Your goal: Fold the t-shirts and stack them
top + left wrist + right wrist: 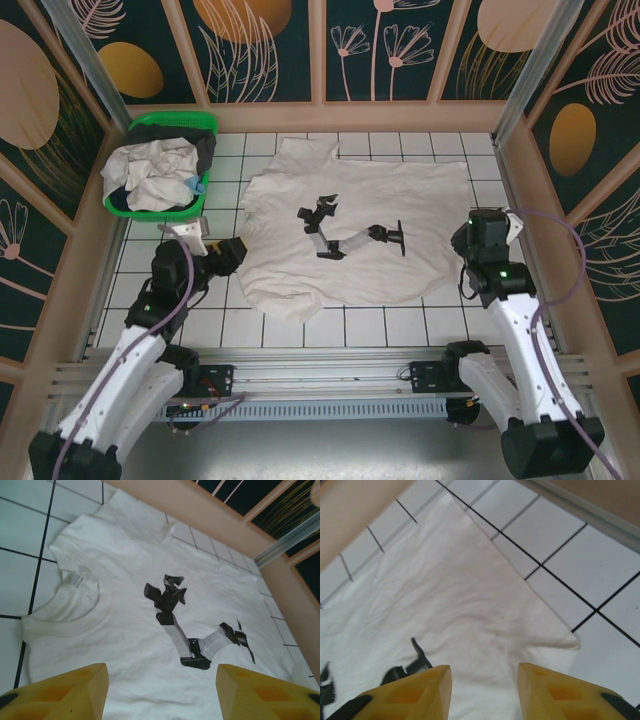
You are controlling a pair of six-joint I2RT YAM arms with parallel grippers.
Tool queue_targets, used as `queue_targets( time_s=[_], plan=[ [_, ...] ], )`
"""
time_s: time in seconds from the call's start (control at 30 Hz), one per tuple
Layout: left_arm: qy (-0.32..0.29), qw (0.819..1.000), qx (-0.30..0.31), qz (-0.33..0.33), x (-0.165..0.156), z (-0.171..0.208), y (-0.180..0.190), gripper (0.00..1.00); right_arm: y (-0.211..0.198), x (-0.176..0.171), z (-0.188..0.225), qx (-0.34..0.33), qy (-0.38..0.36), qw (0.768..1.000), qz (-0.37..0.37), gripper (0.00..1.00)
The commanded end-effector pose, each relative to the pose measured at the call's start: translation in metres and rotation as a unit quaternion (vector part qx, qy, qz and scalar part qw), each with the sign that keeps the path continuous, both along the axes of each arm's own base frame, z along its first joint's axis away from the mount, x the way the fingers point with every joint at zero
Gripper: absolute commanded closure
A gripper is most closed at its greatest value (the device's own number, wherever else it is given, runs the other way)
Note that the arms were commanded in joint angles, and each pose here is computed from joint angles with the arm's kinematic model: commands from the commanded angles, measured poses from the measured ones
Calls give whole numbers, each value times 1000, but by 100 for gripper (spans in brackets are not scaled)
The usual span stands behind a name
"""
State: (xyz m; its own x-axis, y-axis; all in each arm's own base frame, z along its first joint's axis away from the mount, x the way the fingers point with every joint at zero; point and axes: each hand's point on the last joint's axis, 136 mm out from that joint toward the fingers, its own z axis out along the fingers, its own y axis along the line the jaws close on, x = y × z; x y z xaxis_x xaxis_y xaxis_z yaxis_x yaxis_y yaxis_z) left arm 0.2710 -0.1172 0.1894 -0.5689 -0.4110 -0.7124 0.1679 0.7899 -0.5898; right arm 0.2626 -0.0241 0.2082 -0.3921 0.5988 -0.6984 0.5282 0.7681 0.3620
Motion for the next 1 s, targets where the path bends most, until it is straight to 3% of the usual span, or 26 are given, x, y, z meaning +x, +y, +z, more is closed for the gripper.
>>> queue_targets(
  time_s=[0.0, 0.13, 0.23, 0.43, 0.63, 0.77, 0.97],
  plan=[
    [-35, 999, -3, -33, 34, 20, -19, 44, 1, -4, 27, 13, -34, 999, 2, 58],
    [2, 998, 13, -67, 92, -2, -46, 46, 55, 33, 13, 78, -40, 988, 124, 52],
    [28, 996, 34, -78, 140, -26, -63, 47, 90, 58, -24, 68, 5, 983, 173, 50],
    [108, 989, 75, -65, 224, -104, -78, 54, 89, 95, -105, 25, 115, 981, 158, 50],
    [171, 981, 87, -1, 246, -160, -38, 57, 43, 97, -173, 50, 181, 977, 102, 46],
    [190, 977, 96, 19, 248, -174, -8, 58, 23, 106, -191, 67, 191, 976, 84, 45],
    [204, 973, 100, 35, 262, -180, 14, 58, 43, 149, -194, 103, 173, 970, 135, 41]
  ],
)
